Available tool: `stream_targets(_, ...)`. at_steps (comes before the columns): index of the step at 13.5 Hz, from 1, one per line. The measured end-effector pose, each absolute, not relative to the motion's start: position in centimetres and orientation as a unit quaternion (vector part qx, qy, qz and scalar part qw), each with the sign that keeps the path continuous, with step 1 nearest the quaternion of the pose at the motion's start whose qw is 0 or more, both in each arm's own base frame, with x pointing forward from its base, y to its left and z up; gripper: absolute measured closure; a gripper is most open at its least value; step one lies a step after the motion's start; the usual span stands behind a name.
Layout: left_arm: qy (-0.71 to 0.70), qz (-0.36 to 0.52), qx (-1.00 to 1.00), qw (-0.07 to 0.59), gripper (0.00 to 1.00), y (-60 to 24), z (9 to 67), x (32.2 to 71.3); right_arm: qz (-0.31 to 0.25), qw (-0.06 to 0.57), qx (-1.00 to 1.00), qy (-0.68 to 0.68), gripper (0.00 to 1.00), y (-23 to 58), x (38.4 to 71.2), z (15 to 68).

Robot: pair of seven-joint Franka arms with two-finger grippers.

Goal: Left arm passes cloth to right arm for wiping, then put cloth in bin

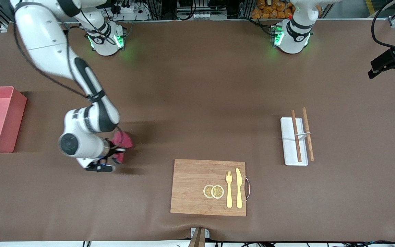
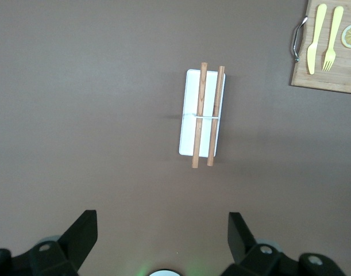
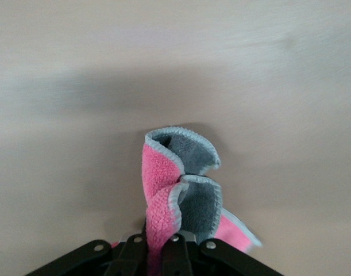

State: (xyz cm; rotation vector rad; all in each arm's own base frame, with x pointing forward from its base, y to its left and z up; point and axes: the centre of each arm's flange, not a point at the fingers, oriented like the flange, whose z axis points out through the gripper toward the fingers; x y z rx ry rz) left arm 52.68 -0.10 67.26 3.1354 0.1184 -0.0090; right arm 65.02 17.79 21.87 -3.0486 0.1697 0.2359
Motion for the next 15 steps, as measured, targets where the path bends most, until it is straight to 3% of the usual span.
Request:
stream_targets(3,0.040,-0.006,0.999,0.002,0.00,0.1,66.9,52.8,0.105,0.030,-0.992,0.067,0.94,18.3,64.6,29.5)
stream_targets(7,0.041,-0.009,0.999,0.002,0.00,0.2,66.6,53.0,0.107,0.037,-0.992,0.058,0.94,10.1,64.8,38.5)
stream_targets(15,0.040,-0.009,0.999,0.002,0.00,0.2,66.5,53.0,0.121,0.029,-0.990,-0.063,0.94,-17.1,61.6,40.9)
